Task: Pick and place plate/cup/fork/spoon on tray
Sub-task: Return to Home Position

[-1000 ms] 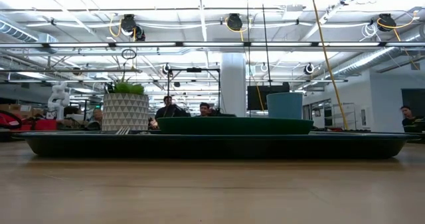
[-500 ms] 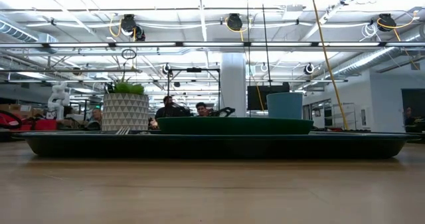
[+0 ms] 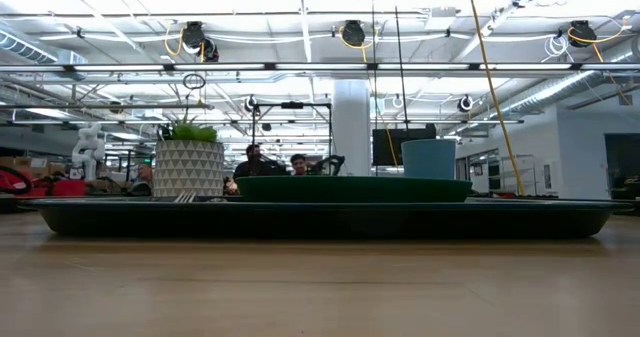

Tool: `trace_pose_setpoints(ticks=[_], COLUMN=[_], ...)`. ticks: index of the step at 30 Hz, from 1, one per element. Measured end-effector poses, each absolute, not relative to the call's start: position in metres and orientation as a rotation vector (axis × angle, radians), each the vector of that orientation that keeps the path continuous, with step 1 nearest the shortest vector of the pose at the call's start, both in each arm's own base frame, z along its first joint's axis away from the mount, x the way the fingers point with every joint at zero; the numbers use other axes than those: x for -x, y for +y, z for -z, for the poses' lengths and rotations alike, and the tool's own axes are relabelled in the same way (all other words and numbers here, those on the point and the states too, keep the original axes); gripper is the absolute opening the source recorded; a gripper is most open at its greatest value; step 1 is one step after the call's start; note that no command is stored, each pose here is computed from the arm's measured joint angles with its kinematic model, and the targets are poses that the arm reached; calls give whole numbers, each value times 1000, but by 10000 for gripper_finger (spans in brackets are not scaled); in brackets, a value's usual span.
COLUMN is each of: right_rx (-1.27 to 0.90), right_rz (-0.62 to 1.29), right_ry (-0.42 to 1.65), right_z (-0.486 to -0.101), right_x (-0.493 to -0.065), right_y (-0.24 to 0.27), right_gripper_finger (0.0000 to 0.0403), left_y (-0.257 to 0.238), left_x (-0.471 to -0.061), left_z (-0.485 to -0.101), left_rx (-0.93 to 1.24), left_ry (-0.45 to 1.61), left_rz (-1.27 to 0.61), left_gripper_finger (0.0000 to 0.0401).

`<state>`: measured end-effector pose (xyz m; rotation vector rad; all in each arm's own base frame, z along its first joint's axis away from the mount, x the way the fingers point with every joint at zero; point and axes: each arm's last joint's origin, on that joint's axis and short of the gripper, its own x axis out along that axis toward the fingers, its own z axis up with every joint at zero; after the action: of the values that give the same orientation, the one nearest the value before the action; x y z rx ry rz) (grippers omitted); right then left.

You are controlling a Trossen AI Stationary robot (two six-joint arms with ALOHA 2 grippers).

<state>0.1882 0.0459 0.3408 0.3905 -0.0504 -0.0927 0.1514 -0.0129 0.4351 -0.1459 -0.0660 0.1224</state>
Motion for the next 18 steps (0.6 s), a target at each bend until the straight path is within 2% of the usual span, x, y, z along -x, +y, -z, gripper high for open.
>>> trace_pose_setpoints(ticks=[6, 11, 16, 18], right_rx=[-444, -431, -499, -500], right_rz=[112, 157, 142, 146], right_ry=[-75, -162, -231, -234], right_z=[-343, -352, -360, -361], right_x=[-189, -185, -176, -175], right_y=[41, 37, 34, 33], right_gripper_finger=[0, 0, 0, 0], left_y=[-10, -7, -9, -9], left_x=[-149, -149, -148, -150], left_z=[-436, -435, -438, -437], left_rx=[129, 21, 196, 200], left_ry=[-70, -56, -101, -89], left_rz=[-137, -184, -162, -164], left_gripper_finger=[20, 20, 21, 21])
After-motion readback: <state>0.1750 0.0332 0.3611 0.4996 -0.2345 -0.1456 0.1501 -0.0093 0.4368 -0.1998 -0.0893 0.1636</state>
